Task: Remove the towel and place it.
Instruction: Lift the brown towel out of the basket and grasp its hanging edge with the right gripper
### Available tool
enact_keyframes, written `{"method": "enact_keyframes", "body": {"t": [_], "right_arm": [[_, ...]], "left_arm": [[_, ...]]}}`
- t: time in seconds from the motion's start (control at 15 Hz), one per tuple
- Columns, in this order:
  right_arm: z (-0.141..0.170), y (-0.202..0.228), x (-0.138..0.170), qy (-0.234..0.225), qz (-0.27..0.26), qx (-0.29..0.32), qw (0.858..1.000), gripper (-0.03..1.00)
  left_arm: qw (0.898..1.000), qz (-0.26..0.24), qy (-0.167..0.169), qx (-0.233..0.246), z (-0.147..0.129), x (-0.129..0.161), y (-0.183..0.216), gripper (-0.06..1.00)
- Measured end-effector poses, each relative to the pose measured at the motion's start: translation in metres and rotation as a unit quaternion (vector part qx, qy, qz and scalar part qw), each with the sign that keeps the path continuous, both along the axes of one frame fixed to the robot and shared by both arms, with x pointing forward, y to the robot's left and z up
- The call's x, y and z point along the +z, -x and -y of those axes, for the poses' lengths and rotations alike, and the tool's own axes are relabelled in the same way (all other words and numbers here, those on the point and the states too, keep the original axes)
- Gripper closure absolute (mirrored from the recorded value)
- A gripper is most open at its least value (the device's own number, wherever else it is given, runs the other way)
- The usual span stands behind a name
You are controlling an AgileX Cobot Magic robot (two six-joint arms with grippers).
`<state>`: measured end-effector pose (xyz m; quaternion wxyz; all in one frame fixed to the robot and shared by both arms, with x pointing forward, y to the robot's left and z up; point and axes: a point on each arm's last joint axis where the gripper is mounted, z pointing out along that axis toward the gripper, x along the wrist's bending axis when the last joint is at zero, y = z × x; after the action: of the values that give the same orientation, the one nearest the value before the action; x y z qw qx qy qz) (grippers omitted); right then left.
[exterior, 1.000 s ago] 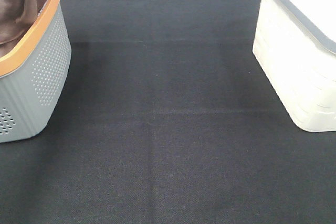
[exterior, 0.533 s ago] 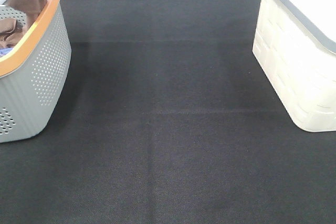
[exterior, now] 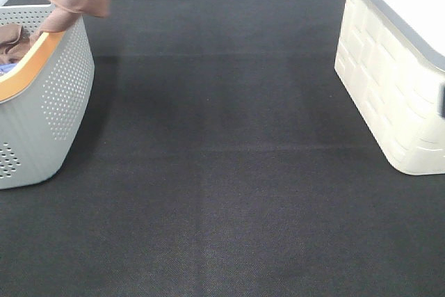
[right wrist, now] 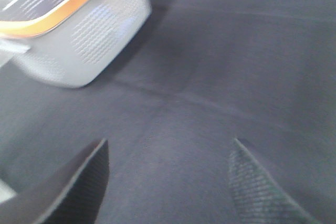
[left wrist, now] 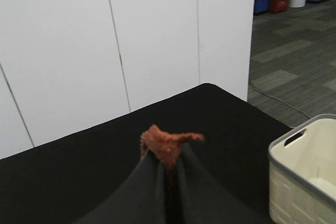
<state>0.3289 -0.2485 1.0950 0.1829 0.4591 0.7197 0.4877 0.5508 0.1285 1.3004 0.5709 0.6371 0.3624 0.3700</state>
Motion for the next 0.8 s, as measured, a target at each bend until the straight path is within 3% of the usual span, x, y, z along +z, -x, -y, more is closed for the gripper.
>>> {"method": "enact_keyframes", "body": {"t": [0.27, 0.6, 0.8], "right_arm": [[-0.014, -0.047, 0.029, 0.072, -0.003, 0.055, 0.996, 0.35], [-0.058, -0.084, 0.047, 0.162, 0.073, 0.125, 0.976, 0.34], [-0.088, -0.095, 0.038, 0.166, 0.1, 0.153, 0.969, 0.3]], "left_arm": [[0.999, 0.019, 0.013, -0.038, 0.022, 0.004, 0.013, 0.94], [0.998, 0.0, 0.022, -0.057, 0.036, -0.005, 0.01, 0.94], [0.997, -0.013, 0.04, -0.067, 0.039, -0.007, 0.009, 0.94]]}}
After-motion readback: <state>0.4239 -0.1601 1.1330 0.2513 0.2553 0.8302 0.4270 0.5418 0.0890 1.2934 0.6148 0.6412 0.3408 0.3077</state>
